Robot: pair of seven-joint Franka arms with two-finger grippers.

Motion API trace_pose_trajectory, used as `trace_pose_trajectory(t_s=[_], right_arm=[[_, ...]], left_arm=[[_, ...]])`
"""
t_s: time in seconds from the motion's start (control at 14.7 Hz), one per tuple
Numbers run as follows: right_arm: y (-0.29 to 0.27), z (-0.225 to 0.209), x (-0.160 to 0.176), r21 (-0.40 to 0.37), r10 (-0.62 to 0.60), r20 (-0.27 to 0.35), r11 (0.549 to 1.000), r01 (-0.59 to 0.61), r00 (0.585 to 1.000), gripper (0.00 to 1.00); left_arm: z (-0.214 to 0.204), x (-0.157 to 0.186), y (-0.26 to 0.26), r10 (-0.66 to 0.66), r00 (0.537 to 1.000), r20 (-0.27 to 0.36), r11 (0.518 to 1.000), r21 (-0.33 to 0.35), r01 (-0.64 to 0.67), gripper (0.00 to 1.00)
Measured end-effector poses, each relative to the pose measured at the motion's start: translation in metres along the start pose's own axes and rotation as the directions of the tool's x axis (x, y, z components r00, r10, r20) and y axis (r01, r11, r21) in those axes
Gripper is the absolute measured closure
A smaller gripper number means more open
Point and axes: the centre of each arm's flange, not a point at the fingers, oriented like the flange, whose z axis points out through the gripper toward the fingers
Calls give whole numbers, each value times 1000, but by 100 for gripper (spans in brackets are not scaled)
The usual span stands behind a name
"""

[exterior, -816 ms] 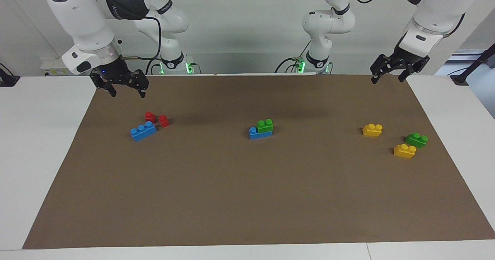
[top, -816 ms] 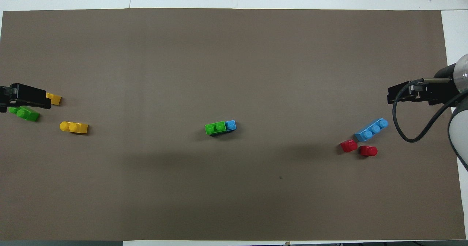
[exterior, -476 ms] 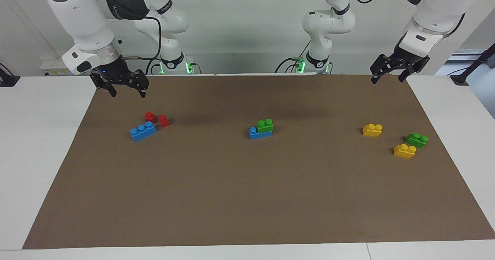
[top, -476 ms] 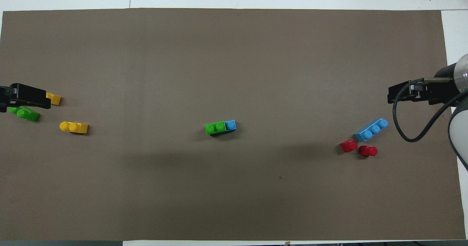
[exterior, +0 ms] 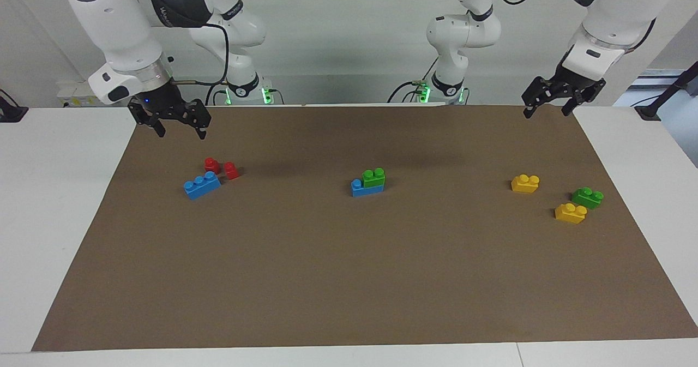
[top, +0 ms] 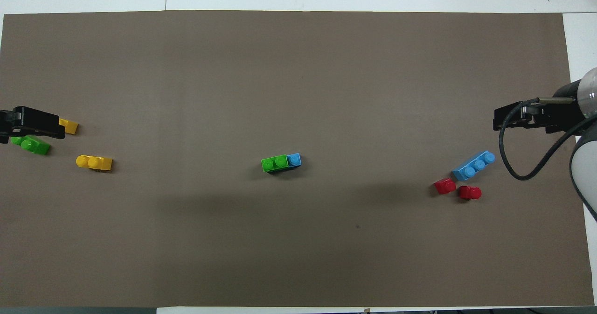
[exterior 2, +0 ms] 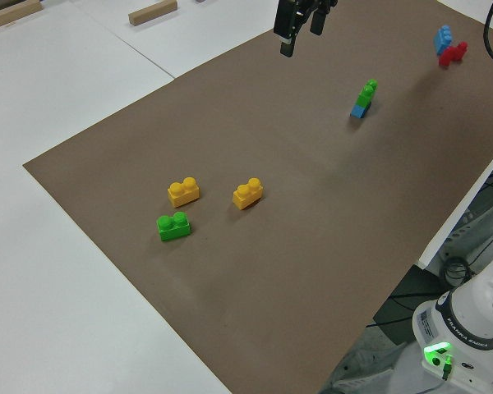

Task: Remove green block with left arm and hold with right

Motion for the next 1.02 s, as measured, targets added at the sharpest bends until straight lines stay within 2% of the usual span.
trace_pose_trajectory(t_s=[0.14,0.27,0.34,0.54,0.82,0.88,1.02], right_arm=[[-25,8,-3,59,206,4,977,-206,979,0],[-60,26,-7,97,397,41,912,-400,917,0],[-75,37,-9,112,483,83,865,-490,872,0],[-120,77,-14,122,695,245,670,-733,676,0],[-163,131,-25,71,801,422,438,-896,424,0],[-172,144,-29,51,809,444,406,-912,385,0],[-191,166,-36,36,822,452,372,-928,347,0]], left_arm=[[0,0,0,0,1000,0,1000,0,0,0],[0,0,0,0,1000,0,1000,0,0,0],[0,0,0,0,1000,0,1000,0,0,0],[2,0,3,-74,997,5,997,-1,74,0],[16,-10,50,-318,947,32,948,8,318,0],[20,-15,67,-379,925,36,925,14,379,0],[30,-27,101,-517,856,24,856,14,517,0]])
